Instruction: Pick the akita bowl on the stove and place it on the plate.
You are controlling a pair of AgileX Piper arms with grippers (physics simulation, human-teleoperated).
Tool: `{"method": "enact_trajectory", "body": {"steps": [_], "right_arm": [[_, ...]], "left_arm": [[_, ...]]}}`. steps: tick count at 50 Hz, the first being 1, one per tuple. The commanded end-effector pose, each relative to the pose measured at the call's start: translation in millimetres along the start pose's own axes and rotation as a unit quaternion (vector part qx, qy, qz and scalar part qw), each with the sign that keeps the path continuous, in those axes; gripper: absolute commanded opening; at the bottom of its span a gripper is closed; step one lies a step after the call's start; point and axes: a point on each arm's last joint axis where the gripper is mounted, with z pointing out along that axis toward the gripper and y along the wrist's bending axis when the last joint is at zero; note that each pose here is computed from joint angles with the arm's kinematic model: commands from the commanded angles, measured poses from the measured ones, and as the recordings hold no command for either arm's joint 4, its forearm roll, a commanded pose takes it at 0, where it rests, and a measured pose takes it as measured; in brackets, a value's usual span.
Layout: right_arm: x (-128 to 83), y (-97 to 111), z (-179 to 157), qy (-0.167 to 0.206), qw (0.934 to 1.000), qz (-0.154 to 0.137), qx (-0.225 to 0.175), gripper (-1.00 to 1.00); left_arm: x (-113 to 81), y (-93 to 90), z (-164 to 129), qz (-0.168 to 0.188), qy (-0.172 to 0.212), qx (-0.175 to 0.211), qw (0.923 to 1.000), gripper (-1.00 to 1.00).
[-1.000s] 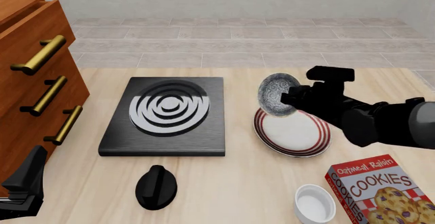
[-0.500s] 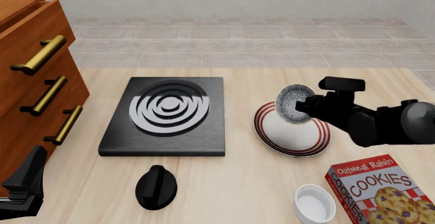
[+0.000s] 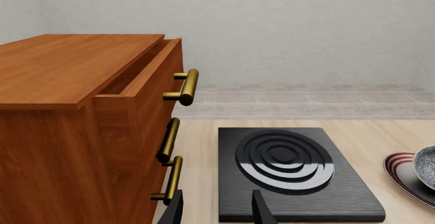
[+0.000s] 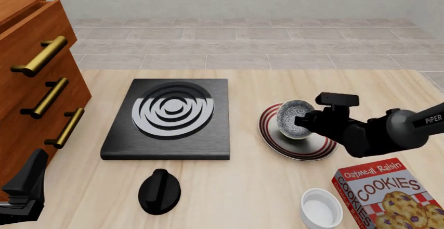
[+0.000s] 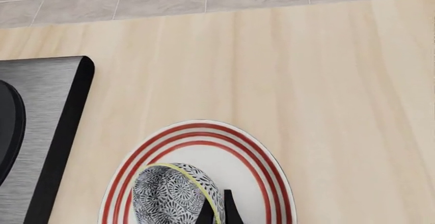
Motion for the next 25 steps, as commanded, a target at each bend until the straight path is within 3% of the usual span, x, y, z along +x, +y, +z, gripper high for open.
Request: {"method": "enact_trajectory", "body": {"steps": [1, 13, 14, 25], "right_arm": [[17.7, 4.9, 8.4, 0.018, 0.9998, 0.004, -0.008, -1.0], [15.8, -4.0, 9.0, 0.013, 0.9998, 0.012, 0.003, -1.0], [15.3, -4.6, 8.3, 0.013, 0.9998, 0.012, 0.004, 1.0], [1.9, -5.9, -4.0, -0.004, 0.9999, 0.013, 0.005, 1.0]], "left_arm": [[0.0, 0.0, 0.0, 0.0, 0.0, 0.0, 1.0, 1.0], [0.0, 0.0, 0.0, 0.0, 0.0, 0.0, 1.0, 1.0], [0.0, 0.0, 0.0, 0.0, 0.0, 0.0, 1.0, 1.0], [0.0, 0.0, 0.0, 0.0, 0.0, 0.0, 1.0, 1.0]]}}
